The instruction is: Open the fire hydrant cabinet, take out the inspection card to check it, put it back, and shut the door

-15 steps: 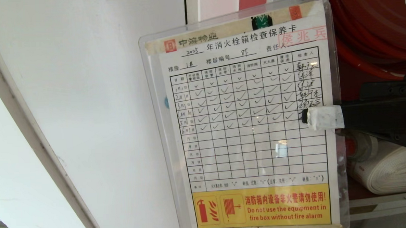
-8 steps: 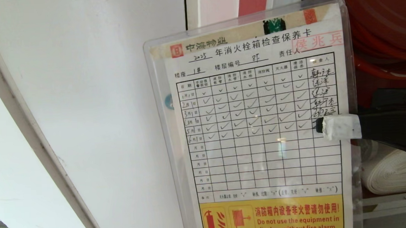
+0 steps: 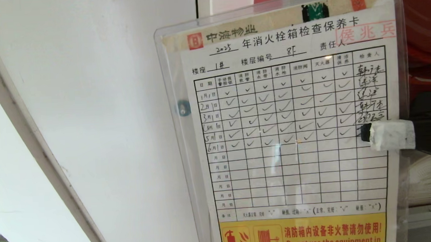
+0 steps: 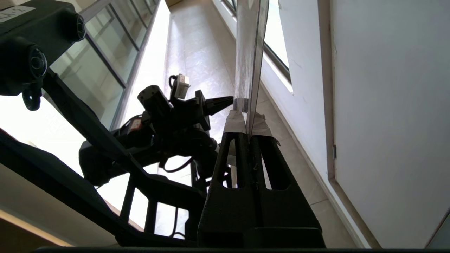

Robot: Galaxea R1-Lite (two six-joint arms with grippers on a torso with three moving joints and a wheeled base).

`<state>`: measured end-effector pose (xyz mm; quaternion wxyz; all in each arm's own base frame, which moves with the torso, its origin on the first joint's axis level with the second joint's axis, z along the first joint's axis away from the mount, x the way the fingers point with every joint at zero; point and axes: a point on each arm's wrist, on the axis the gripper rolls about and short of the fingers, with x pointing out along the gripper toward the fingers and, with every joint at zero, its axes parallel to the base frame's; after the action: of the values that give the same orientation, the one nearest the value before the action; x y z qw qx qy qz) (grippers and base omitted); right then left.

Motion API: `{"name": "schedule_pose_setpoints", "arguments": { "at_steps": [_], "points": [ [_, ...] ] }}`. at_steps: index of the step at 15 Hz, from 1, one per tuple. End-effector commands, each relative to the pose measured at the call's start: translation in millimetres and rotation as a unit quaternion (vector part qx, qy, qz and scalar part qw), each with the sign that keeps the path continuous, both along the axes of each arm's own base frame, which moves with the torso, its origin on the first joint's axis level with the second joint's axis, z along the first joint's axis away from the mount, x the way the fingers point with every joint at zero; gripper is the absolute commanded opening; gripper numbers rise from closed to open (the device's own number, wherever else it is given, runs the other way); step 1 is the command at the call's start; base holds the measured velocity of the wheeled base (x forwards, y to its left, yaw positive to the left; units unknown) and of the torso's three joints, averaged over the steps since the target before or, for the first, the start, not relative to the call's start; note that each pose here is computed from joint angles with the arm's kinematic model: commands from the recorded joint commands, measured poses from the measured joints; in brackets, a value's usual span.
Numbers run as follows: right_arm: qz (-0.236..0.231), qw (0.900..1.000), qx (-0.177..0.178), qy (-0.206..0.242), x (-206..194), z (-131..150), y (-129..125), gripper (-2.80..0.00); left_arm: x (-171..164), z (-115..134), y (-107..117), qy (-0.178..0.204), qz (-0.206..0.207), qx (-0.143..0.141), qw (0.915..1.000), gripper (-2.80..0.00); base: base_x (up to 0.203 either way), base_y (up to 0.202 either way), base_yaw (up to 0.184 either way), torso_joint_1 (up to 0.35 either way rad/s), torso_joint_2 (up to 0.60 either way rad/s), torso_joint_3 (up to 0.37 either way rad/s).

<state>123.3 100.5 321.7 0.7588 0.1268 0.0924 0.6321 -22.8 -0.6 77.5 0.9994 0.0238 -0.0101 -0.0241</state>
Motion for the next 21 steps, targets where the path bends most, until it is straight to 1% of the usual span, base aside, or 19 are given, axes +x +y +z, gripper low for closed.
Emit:
{"name": "schedule_pose_setpoints", "arguments": {
  "at_steps": [1,2,4,7,9,13,17,21],
  "points": [
    [0.002,1.000,0.006,-0.003,-3.8,3.1,-2.5,-2.80,0.9,-3.4,0.0,0.006,0.000,0.000,1.0000,-2.80,0.000,0.000,0.000,0.000,0.00,0.000],
    [0.002,1.000,0.013,0.004,-6.1,6.5,-4.0,-2.80,0.9,-3.4,0.0,0.006,0.000,0.000,1.0000,-2.80,0.000,0.000,0.000,0.000,0.00,0.000],
    [0.003,1.000,0.028,-0.008,-7.2,11.2,-4.8,-2.80,0.9,-3.4,0.0,0.006,0.000,0.000,1.0000,-2.80,0.000,0.000,0.000,0.000,0.00,0.000],
    [0.003,0.999,0.036,-0.018,-10.4,17.9,-6.9,-2.80,0.9,-3.4,0.0,0.006,0.000,0.000,1.0000,-2.80,0.000,0.000,0.000,0.000,0.00,0.000],
    [0.003,0.999,0.048,-0.013,-13.3,25.8,-8.9,-2.80,0.9,-3.4,0.0,0.006,0.000,0.000,1.0000,-2.80,0.000,0.000,0.000,0.000,0.00,0.000],
    [0.000,0.998,0.056,-0.021,-15.7,32.2,-10.8,-2.80,0.9,-3.3,0.0,0.006,0.000,0.000,1.0000,-2.80,0.000,0.000,0.000,0.000,0.00,0.000],
    [-0.022,0.998,0.051,-0.008,-14.5,28.0,-10.8,-2.80,0.9,-3.4,0.0,0.006,0.000,0.000,1.0000,-2.80,0.000,0.000,0.000,0.000,0.00,0.000],
    [-0.061,0.997,0.048,0.000,-14.9,27.9,-13.1,-2.80,0.9,-3.4,0.0,0.006,0.000,0.000,1.0000,-2.80,0.000,0.000,0.000,0.000,0.00,0.000]
  ]
}}
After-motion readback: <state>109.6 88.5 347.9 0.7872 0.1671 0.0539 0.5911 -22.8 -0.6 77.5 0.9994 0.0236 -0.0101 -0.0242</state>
